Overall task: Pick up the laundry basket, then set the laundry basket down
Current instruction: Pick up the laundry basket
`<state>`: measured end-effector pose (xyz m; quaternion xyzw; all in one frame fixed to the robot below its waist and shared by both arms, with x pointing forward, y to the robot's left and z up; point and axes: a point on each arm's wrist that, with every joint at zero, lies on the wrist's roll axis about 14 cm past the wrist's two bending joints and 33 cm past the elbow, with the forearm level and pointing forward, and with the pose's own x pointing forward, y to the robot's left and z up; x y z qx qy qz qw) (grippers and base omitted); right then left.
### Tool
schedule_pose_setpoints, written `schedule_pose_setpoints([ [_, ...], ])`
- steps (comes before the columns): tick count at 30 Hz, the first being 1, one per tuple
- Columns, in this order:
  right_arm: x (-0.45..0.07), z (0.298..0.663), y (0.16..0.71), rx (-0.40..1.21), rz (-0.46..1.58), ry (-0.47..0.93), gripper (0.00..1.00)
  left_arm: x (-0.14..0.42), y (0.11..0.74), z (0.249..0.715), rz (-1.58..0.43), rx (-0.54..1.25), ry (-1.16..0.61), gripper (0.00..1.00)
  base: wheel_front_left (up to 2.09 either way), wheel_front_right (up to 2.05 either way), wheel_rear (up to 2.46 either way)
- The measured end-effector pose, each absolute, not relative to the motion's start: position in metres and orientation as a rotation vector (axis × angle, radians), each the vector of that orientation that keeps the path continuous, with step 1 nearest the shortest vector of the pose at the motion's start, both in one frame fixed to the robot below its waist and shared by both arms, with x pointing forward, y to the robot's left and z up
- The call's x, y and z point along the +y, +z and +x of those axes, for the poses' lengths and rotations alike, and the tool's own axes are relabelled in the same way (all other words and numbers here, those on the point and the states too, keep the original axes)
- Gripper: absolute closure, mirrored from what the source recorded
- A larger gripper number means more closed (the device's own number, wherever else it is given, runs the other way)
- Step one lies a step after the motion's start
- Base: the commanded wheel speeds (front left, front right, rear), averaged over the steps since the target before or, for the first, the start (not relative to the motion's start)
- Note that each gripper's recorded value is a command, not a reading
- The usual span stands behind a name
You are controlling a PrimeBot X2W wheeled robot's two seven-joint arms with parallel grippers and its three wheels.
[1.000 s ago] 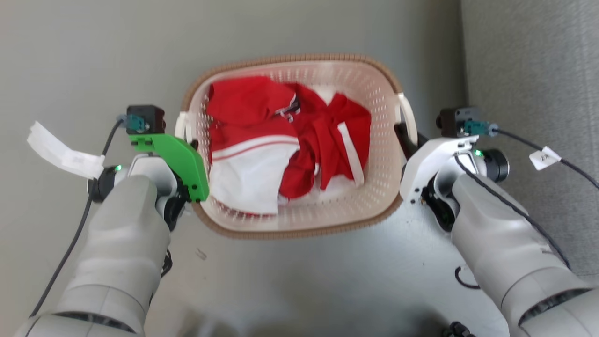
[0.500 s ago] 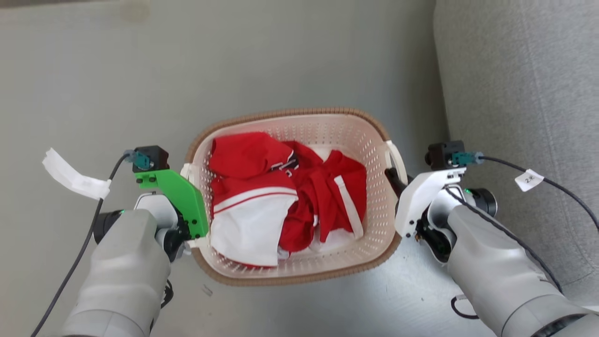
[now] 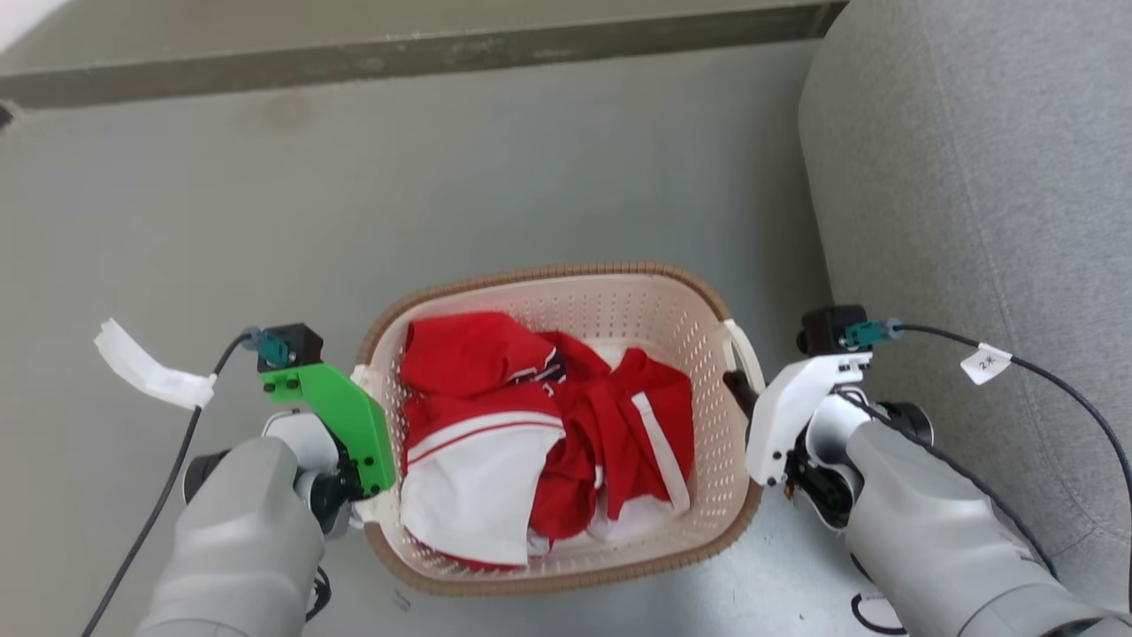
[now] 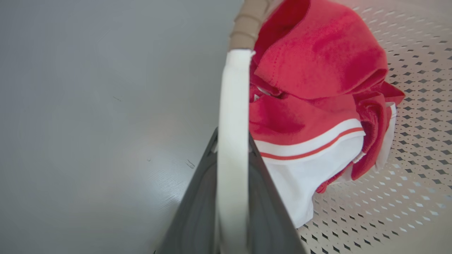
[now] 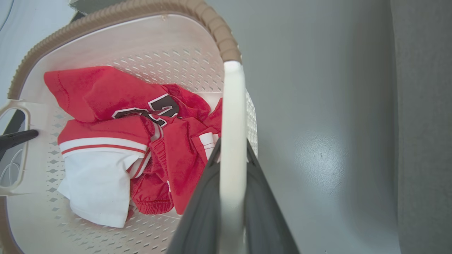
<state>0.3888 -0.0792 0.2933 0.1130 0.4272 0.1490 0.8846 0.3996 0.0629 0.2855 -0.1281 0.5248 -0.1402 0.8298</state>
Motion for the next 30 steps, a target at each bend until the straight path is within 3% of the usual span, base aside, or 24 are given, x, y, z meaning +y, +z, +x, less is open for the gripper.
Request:
schedule_pose_setpoints([
  [30,-0.081,0.327,0.319,0.955,0.291,0.292,1.00,0.062,0.324,0.350,-0.267,1.120,-0.319,1.00,0.00,0.00,0.00],
])
